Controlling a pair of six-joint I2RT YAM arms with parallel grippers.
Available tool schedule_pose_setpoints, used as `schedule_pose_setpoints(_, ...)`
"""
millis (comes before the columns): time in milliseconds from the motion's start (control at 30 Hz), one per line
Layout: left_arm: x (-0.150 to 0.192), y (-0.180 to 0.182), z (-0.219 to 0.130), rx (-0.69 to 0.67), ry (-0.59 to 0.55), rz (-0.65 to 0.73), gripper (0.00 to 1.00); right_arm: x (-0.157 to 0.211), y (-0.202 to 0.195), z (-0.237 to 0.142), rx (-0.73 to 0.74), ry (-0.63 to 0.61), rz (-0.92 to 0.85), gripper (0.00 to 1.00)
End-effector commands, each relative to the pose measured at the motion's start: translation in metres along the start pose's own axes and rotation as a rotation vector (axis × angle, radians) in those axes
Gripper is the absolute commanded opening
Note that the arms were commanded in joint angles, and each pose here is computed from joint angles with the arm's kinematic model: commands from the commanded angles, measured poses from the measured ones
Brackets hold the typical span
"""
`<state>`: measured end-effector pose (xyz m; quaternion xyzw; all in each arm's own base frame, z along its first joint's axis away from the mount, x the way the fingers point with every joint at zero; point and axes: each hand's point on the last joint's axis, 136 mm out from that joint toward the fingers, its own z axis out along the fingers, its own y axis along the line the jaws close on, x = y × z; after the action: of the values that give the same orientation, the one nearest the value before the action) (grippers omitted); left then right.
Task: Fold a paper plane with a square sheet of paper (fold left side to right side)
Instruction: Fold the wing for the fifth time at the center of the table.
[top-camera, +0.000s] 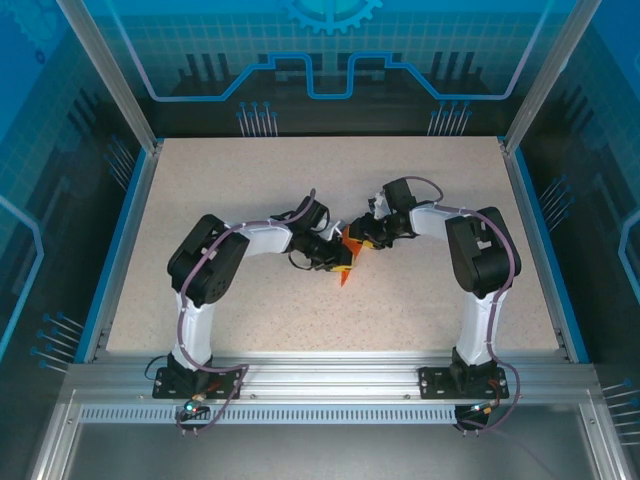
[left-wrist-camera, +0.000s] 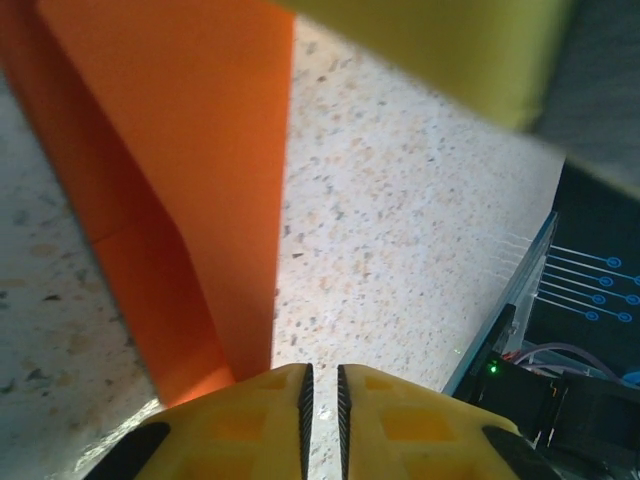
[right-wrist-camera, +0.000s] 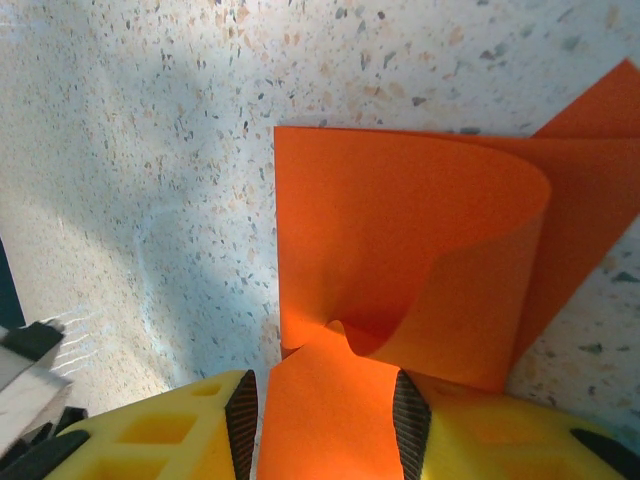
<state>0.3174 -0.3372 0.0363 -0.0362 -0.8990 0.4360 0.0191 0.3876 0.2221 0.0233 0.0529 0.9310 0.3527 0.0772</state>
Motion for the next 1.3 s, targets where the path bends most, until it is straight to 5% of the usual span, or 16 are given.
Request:
schedule_pose_setpoints(0,0.001,0.011,0.002,-0.043,0.019,-0.015,0.14,0.022,-0.032,0.01,0.111,0.076,0.059,0.44)
schedule_pose_setpoints(633,0.006,0.034,0.005,-0.126,0.027,-0.049,0.06,0.019,-0.025,0.007,0.093,0.058,0.036,0.44)
schedule_pose_setpoints(1000,0.01,0.049,0.009,-0.173,0.038,-0.063,0.0,-0.009,0.022,-0.033,-0.039,-0.101,-0.079,0.43)
schedule_pose_setpoints(1267,0.01,0.048,0.009,-0.163,0.036,-0.049,0.0,0.02,0.026,-0.05,-0.084,-0.092,-0.128,0.22)
